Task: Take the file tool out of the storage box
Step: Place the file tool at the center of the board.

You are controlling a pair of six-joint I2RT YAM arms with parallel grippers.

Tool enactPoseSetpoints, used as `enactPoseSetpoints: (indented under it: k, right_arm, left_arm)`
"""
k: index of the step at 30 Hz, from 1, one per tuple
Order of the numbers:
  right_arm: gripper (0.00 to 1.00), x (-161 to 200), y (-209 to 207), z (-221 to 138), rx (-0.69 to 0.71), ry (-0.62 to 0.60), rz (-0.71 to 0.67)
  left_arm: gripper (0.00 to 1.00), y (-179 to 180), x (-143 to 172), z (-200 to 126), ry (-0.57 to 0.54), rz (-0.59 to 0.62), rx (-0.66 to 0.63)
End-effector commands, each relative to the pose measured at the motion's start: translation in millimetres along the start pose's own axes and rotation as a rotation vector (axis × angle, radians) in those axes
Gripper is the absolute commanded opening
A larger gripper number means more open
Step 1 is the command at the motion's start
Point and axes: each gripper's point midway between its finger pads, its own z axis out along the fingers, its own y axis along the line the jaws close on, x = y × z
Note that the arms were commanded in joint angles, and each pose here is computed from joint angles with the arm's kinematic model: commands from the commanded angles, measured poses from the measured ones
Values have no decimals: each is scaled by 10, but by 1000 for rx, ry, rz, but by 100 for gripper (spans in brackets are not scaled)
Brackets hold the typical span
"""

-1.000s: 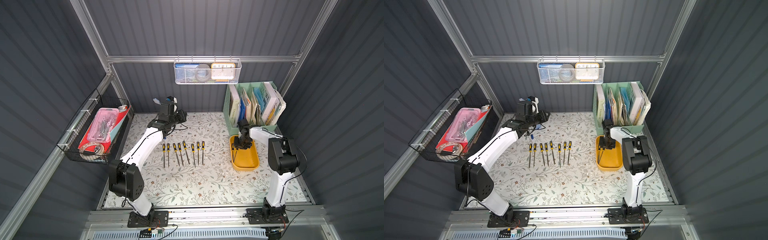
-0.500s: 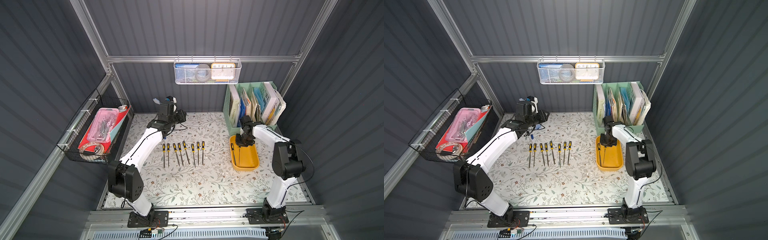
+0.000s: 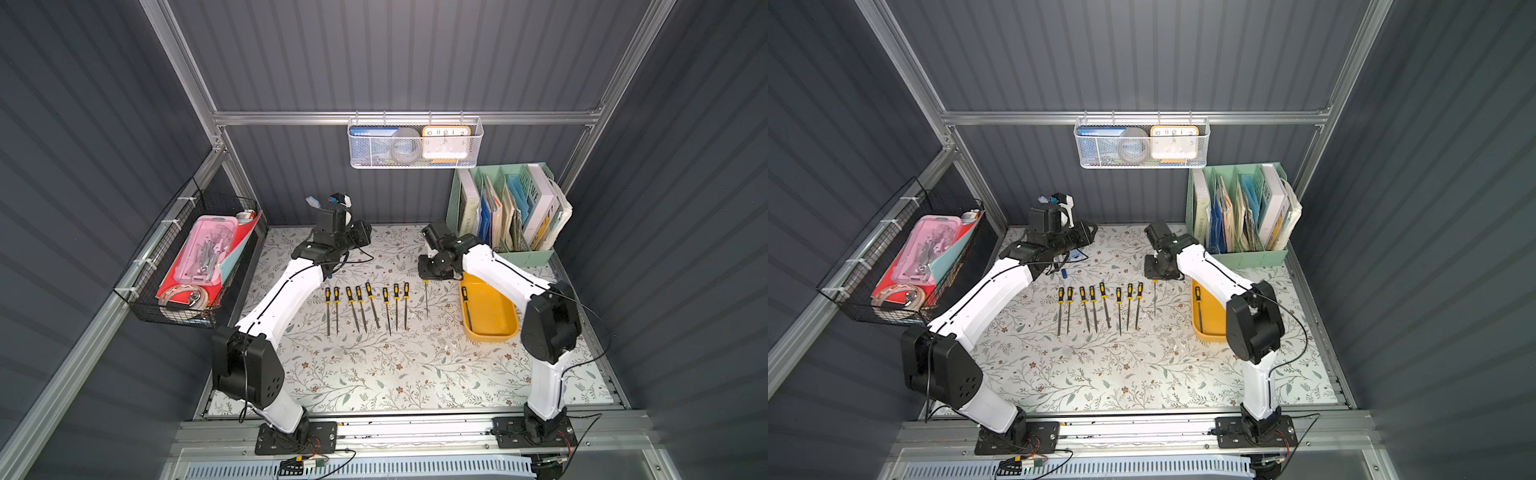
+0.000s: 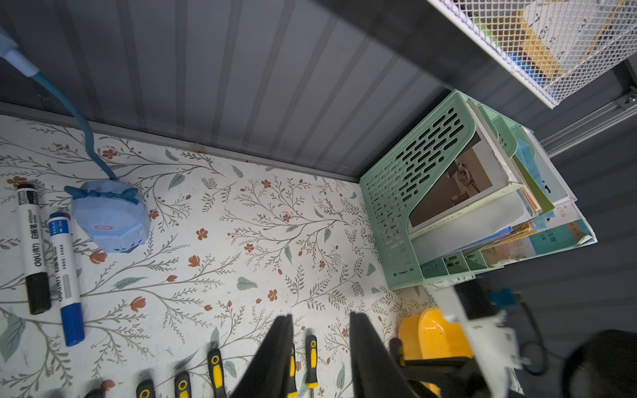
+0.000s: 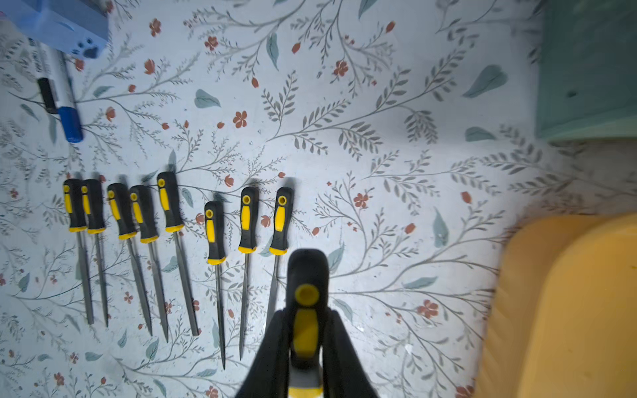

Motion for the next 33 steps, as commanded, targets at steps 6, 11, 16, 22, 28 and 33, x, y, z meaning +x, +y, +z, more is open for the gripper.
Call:
enactPoseSetpoints:
  k: [6, 11, 16, 22, 28, 33]
  right_arm:
    - [1, 74, -36, 500, 66, 63, 62]
    - [3, 219, -63, 719, 95, 106, 52]
    - [5, 327, -105, 880, 117, 141, 47]
    - [12, 394, -144, 963, 133, 161, 47]
    - [32, 285, -141, 807, 140, 120, 44]
    - [43, 33, -91, 381, 114, 36, 12]
  left_arm:
    - [33, -14, -69, -170, -24, -8, -11]
    - [33, -7, -64, -169, -24, -8, -14]
    - [33, -2, -56, -165, -23, -8, -14]
    - [33, 8, -39, -155, -20, -9, -16]
    - [33, 5, -47, -172, -26, -8, -14]
    - [33, -1, -54, -167, -27, -9, -12]
